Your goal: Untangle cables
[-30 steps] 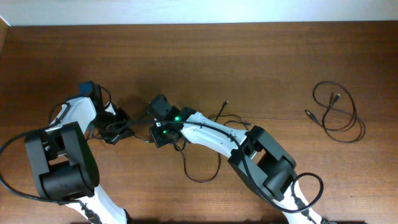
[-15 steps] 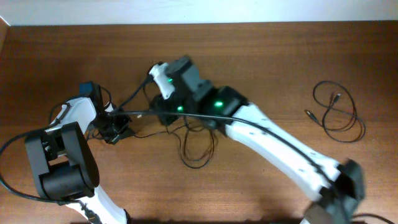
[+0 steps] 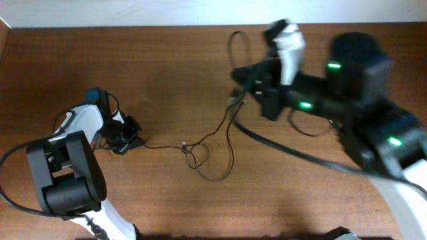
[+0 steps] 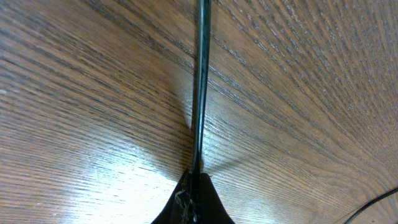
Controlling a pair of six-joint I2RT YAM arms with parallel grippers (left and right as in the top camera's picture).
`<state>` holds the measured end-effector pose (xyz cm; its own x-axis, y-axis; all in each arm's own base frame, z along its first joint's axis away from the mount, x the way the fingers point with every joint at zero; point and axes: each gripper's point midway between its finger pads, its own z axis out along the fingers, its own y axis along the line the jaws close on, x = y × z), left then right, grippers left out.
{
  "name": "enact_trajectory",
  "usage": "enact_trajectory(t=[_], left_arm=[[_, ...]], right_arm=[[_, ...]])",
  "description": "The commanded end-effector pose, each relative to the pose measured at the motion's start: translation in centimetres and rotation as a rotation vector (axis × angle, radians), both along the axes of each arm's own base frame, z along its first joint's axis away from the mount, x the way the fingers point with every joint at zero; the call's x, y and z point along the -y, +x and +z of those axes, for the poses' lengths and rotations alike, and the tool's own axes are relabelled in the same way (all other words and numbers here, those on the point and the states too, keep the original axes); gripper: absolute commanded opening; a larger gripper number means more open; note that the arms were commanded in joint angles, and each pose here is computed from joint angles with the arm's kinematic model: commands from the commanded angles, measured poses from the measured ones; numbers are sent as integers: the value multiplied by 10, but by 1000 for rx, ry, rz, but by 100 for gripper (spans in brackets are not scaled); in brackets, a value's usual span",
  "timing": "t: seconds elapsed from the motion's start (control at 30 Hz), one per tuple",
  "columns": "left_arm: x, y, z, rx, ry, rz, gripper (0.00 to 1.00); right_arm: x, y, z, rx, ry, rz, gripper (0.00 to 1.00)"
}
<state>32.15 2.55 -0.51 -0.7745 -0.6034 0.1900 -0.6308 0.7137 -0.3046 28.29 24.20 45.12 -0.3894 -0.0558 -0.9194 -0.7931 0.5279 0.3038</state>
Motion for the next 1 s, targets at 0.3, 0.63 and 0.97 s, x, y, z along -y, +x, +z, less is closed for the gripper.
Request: enact_trajectory(t=[0.3,0.63,0.97], left_arm=[[-5,-19,-32,-107,50,46,2],[-7,-13,-33,-92,55,82,2],[-5,-12,-32,-87,45,80,10]], right_arm=[[103,-60,53,78,119,-68,4],[205,-13,-45,-410,105,-503,4],[233,24,-166,-1022,85,-531,4]])
